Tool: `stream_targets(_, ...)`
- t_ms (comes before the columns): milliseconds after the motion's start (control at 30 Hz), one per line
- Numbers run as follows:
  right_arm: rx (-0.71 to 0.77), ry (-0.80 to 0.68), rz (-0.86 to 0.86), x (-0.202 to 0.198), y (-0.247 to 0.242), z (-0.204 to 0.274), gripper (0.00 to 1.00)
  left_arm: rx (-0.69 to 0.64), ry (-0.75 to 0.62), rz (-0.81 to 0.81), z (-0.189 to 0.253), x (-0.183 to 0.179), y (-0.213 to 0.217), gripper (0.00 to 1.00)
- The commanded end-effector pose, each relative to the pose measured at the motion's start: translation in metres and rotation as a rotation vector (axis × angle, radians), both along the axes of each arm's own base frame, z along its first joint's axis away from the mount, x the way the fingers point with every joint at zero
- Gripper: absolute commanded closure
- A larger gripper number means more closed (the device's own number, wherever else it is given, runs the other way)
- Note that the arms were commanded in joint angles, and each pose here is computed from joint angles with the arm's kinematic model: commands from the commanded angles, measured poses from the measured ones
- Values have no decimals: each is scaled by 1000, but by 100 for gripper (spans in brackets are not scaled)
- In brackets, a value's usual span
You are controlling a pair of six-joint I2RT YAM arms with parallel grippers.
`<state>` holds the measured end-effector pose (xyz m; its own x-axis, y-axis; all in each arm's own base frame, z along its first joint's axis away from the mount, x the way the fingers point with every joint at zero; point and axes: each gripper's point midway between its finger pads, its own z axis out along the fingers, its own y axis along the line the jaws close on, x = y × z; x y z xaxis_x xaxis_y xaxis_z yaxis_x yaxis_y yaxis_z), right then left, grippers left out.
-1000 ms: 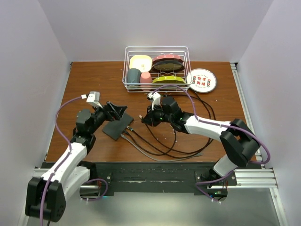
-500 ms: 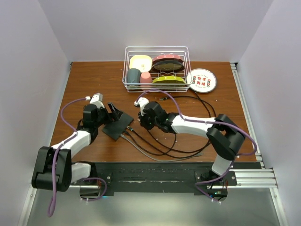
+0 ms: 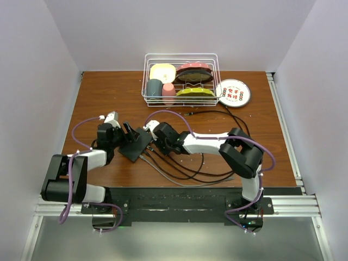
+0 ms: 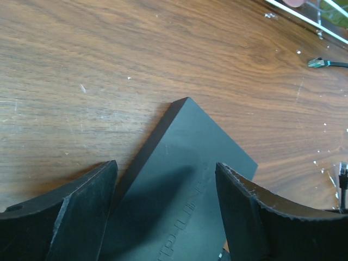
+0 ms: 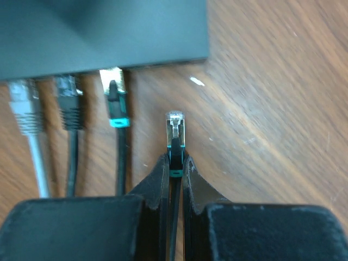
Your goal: Insert the plug into the switch port
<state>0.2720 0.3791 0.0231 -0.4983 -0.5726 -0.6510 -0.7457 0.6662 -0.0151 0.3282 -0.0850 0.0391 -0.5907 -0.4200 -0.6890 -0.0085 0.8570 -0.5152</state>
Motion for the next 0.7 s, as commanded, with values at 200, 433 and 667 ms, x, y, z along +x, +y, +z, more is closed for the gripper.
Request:
stream_targets(200,-39,-25,24,-1,8,6,100,-29,-29,-15,3,1,-2,29)
stream_targets(433,7,-31,13,2,18,13,100,-36,-29,-27,3,0,-4,33)
stream_targets(667,23,-36,-6,8,26,15,100,-45,-21,-47,0,-1,-7,38)
